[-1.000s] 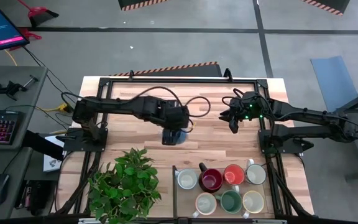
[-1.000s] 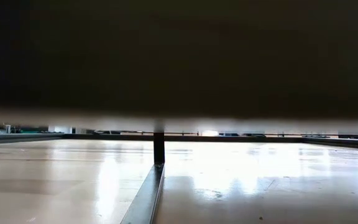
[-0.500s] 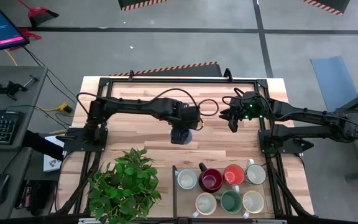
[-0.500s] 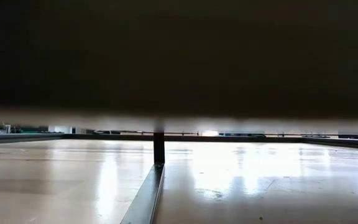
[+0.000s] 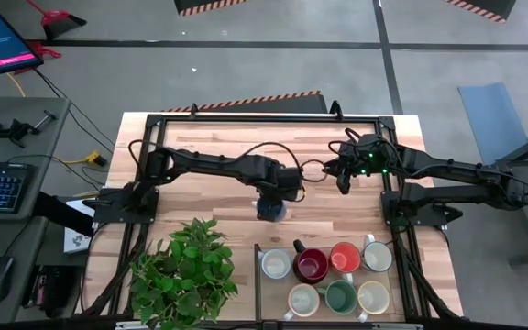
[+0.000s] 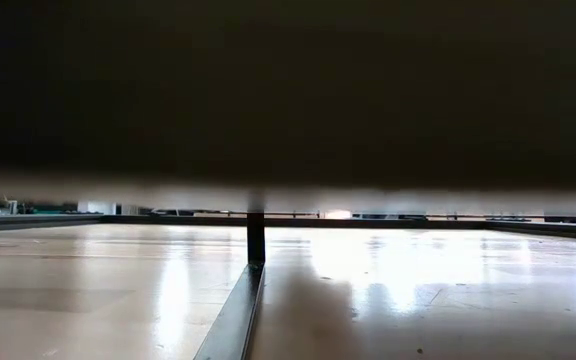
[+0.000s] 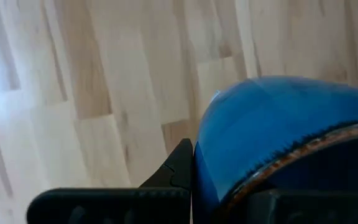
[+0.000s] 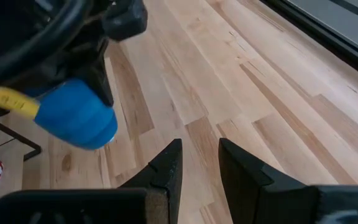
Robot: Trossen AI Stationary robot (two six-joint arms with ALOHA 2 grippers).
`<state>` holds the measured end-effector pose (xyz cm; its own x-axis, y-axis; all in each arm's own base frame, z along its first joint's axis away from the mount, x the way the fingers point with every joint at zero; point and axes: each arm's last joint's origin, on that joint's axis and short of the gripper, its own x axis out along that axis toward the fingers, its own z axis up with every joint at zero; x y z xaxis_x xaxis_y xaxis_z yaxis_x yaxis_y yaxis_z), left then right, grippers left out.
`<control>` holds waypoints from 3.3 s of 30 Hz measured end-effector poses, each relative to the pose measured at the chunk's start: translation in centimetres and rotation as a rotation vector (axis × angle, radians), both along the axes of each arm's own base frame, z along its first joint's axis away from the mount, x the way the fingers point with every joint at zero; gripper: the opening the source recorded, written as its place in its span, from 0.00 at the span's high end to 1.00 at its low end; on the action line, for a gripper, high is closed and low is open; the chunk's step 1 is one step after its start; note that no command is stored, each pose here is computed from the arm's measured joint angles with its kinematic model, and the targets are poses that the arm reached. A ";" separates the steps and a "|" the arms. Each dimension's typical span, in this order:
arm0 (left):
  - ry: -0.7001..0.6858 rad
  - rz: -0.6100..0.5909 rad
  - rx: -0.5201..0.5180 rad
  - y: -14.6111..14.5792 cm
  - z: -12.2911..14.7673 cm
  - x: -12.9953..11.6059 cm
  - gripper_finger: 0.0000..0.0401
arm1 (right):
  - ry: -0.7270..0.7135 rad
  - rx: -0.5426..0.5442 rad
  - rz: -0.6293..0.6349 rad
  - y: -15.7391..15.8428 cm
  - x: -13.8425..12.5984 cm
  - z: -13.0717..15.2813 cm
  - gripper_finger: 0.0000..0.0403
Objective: Place coffee mugs
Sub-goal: Move the blue mug to the center of the table, then adjust the red patterned mug on the shelf
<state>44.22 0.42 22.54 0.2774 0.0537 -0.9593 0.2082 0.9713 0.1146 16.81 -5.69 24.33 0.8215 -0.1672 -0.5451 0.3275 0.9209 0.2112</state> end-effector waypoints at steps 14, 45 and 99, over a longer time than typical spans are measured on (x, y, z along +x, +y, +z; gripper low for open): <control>-0.039 -0.019 0.000 -0.9 -1.0 0.9 0.99 | 0.000 0.003 -0.002 0.0 0.0 0.0 0.79; 0.012 -0.078 0.000 -0.7 -2.8 1.3 0.97 | 0.001 0.000 -0.008 0.0 0.0 0.0 0.79; -0.216 0.013 0.084 0.4 10.0 -4.6 0.69 | -0.009 0.038 -0.018 0.0 0.0 0.0 0.79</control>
<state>39.60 0.79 32.51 0.4749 0.1362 -0.8694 0.1572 0.9589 0.2361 16.82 -5.68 24.34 0.8232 -0.1617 -0.5443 0.3423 0.9061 0.2485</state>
